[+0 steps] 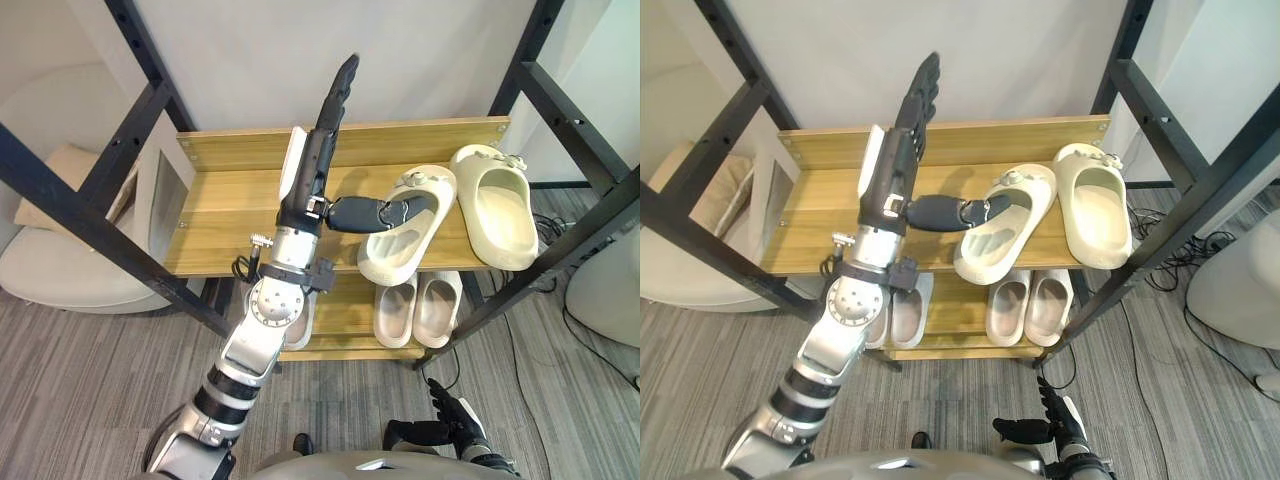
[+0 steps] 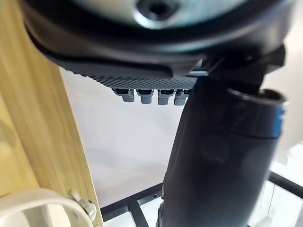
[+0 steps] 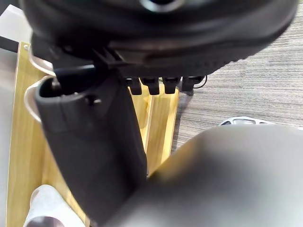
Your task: Organize the slippers on the shoe rack
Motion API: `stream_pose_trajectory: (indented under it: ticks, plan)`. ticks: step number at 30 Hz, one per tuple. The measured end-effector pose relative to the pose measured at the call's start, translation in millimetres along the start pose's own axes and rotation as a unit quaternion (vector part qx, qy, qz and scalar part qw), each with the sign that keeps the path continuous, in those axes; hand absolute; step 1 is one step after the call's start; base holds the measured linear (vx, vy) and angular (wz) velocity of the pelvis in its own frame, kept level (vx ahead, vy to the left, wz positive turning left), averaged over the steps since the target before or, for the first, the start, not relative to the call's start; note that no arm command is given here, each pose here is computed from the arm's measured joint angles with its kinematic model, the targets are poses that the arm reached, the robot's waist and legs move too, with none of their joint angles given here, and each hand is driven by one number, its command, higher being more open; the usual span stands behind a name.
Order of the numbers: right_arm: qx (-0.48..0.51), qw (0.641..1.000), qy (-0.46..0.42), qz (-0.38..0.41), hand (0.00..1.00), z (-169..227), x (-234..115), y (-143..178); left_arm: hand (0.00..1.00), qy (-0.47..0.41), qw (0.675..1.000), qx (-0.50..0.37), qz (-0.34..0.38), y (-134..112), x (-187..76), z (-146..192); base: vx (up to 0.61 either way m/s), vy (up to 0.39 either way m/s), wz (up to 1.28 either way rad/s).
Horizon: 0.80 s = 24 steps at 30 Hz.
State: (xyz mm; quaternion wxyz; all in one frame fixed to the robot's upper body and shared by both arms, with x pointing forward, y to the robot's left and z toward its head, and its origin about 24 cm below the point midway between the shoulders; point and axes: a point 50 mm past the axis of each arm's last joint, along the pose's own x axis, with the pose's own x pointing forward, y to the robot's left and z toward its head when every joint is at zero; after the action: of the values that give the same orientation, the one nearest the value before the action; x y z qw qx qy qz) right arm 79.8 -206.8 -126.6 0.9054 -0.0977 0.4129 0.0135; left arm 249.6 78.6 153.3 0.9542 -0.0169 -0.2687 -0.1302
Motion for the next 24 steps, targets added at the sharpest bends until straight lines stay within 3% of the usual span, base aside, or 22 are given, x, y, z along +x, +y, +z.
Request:
stream_pose_trajectory:
  ticks: [6, 14, 24]
  plan:
    - [0.0, 1.0, 0.005, -0.002, 1.0, -2.4, -0.5, 0.4, 1.0, 0.077, 0.986, -0.147, -0.002, -6.4, -33.4, -16.2, 0.01, 0.002, 0.09]
    - [0.001, 1.0, 0.015, -0.005, 1.0, -7.1, -1.3, 0.9, 1.0, 0.133, 0.961, -0.244, -0.011, -22.9, -57.6, -27.1, 0.0, 0.001, 0.01]
    - [-0.001, 0.999, 0.03, -0.011, 1.0, -14.3, -3.3, 1.5, 1.0, 0.18, 0.942, -0.279, -0.05, -45.9, -72.9, -35.9, 0.0, 0.004, 0.02]
